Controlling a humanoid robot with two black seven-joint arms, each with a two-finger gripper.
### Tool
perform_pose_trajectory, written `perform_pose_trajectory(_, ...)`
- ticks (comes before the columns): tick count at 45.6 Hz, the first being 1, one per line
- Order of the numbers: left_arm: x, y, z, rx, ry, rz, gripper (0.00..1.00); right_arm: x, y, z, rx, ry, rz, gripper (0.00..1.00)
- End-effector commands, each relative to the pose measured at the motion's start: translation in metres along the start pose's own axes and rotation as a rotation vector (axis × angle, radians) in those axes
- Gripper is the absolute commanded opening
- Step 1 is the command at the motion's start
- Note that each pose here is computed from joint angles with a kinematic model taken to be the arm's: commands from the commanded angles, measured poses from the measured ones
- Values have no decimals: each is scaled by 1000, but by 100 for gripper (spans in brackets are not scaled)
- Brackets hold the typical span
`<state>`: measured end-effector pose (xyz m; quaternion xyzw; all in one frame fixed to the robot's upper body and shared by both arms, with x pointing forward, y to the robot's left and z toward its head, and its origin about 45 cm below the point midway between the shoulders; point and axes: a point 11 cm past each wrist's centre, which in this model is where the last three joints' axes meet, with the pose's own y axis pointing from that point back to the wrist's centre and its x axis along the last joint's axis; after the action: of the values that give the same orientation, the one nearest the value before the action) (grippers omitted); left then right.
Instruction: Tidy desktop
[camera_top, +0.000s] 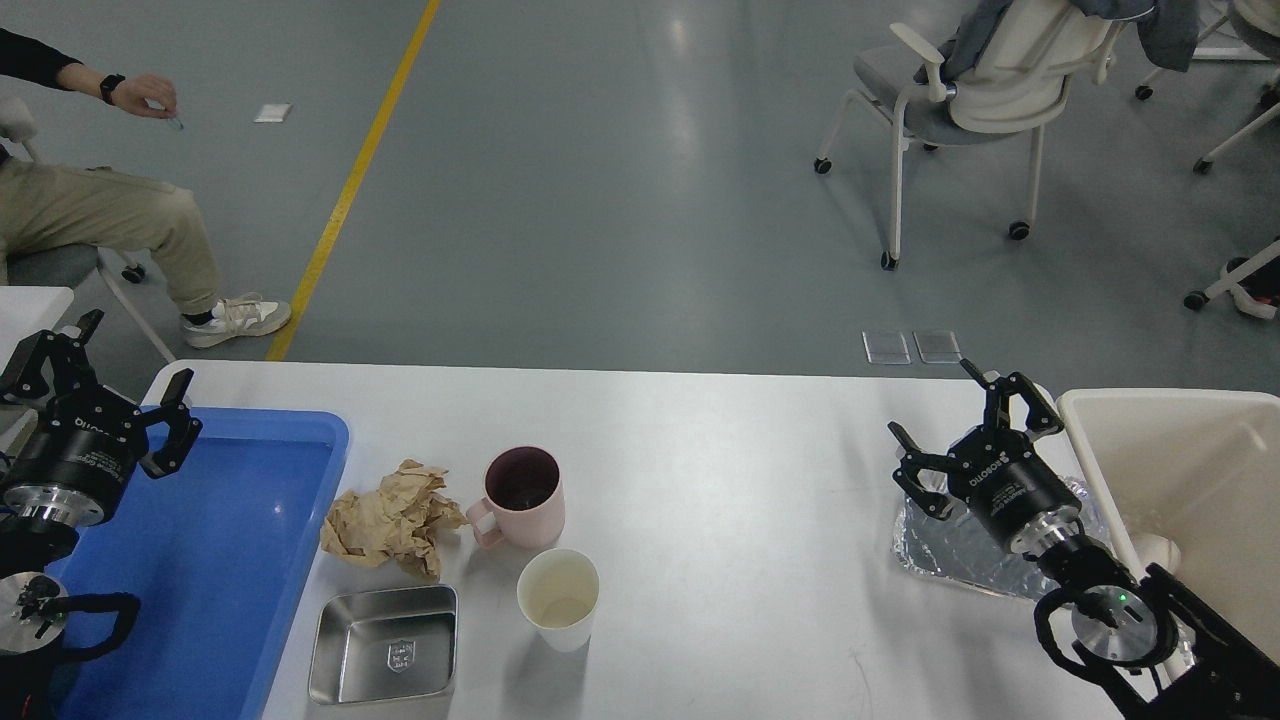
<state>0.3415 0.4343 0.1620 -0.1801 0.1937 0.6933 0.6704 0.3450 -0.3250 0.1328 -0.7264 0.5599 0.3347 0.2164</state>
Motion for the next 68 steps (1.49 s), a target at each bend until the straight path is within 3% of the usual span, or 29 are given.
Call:
perform_pose_trajectory(1,0,0,1,-1,-1,-9,97,-1,-2,1,0,2,2,100)
perform_pose_trajectory(38,11,3,15,-48,100,14,97,-4,-5,3,-4,4,-4,100)
perform_pose_trajectory(68,10,6,0,43,95,15,97,-7,-9,3,2,-1,-12,100)
